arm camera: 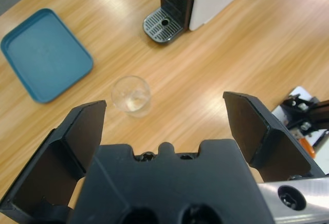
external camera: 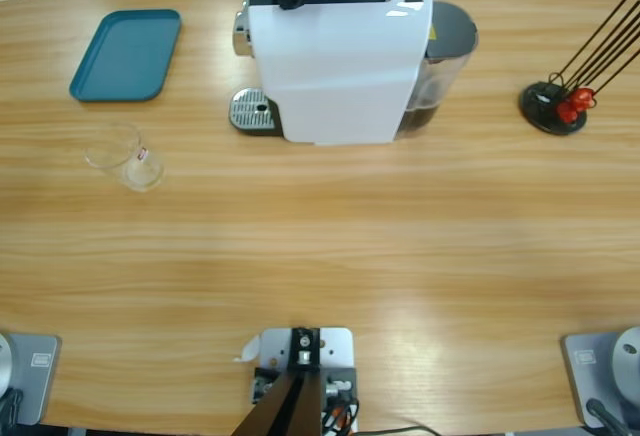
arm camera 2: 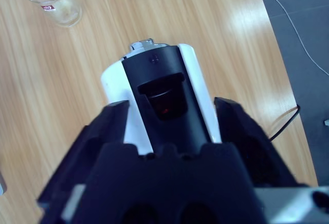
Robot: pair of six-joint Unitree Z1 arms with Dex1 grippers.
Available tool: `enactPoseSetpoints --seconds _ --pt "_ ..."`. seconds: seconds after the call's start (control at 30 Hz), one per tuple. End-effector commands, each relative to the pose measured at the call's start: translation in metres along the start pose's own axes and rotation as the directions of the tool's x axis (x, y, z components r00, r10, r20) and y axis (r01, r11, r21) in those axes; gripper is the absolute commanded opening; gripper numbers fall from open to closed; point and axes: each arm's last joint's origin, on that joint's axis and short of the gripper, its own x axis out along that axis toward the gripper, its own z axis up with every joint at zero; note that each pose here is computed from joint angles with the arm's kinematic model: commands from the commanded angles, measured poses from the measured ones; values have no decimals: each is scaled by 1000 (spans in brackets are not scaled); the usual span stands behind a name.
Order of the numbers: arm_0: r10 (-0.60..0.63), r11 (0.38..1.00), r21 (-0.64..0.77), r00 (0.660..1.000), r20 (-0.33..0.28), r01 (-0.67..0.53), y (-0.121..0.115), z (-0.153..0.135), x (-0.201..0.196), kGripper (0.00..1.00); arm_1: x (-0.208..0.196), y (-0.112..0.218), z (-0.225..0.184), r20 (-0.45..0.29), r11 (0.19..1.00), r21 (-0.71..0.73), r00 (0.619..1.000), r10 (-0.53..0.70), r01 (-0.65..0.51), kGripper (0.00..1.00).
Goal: Pour coffee
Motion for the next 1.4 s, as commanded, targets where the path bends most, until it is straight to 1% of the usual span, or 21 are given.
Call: enactPoseSetpoints --seconds 0.03,0.13,0.2,0.27,0.33,0.37,0.4,0.43,0.47,0.5,0.53,0.57,0.6,0.73,0.8,0.87,0.9,1.03,1.13,1.23,1.4 --pt "-16 1000 -5 1000 -12 16 -2 -5 7 987 -56 40 21 97 1000 3 995 -19 18 982" --pt "-18 1000 -5 1000 -5 18 -2 -3 8 987 -81 60 23 119 997 72 992 -45 37 961" --pt "-18 1000 -6 1000 5 18 -2 -1 7 987 -100 66 22 138 989 138 988 -68 48 878" --pt "-19 1000 -6 1000 19 19 -2 1 6 987 -117 74 20 156 966 256 985 -71 29 876" --pt "-21 1000 -6 1000 22 21 -2 4 7 987 -128 80 12 106 931 362 991 -82 39 847" --pt "-26 1000 -6 999 23 26 -2 5 7 987 -135 83 7 78 919 392 993 -86 49 803" --pt "-34 999 -6 999 23 35 -3 5 7 987 -139 86 0 59 909 414 994 -88 56 794" --pt "-41 999 -7 999 23 41 -3 5 7 990 -141 89 -7 45 890 452 995 -85 55 699" --pt "-48 999 -8 999 25 49 -3 5 7 991 -147 94 -15 38 857 512 996 -79 48 538" --pt "-51 999 -11 998 28 52 -3 5 6 991 -152 100 -24 27 812 581 996 -79 49 460" --pt "-56 998 -13 998 31 56 -3 5 5 991 -154 105 -31 10 783 618 995 -96 70 309" --pt "-57 998 -12 998 34 57 -4 4 4 991 -155 108 -37 -7 760 644 994 -112 90 126" --pt "-58 998 -13 998 37 58 -4 5 3 991 -156 109 -43 -19 739 665 991 -130 109 0" --pt "-62 998 -9 996 58 62 -4 11 -1 991 -146 105 -53 -68 680 694 962 -264 236 0" --pt "-67 998 -5 996 67 67 -5 13 -2 991 -139 103 -55 -86 603 753 948 -307 263 0" --pt "-74 997 -2 995 66 74 -6 15 -2 991 -131 99 -54 -72 534 801 929 -364 271 0" --pt "-78 997 0 995 65 78 -6 16 -1 991 -126 96 -51 -54 510 816 914 -403 273 0" --pt "-103 995 2 992 68 103 -9 18 -4 989 -122 85 -42 -78 370 869 831 -551 327 0" --pt "-112 994 -16 993 34 112 -10 12 1 991 -116 79 -44 -101 291 897 795 -598 333 0" --pt "-123 991 -48 992 41 125 -11 16 -2 991 -105 77 -50 -92 240 925 786 -611 295 0" --pt "-121 989 -78 991 62 125 -11 29 -4 991 -97 75 -49 -45 227 947 792 -609 228 0"
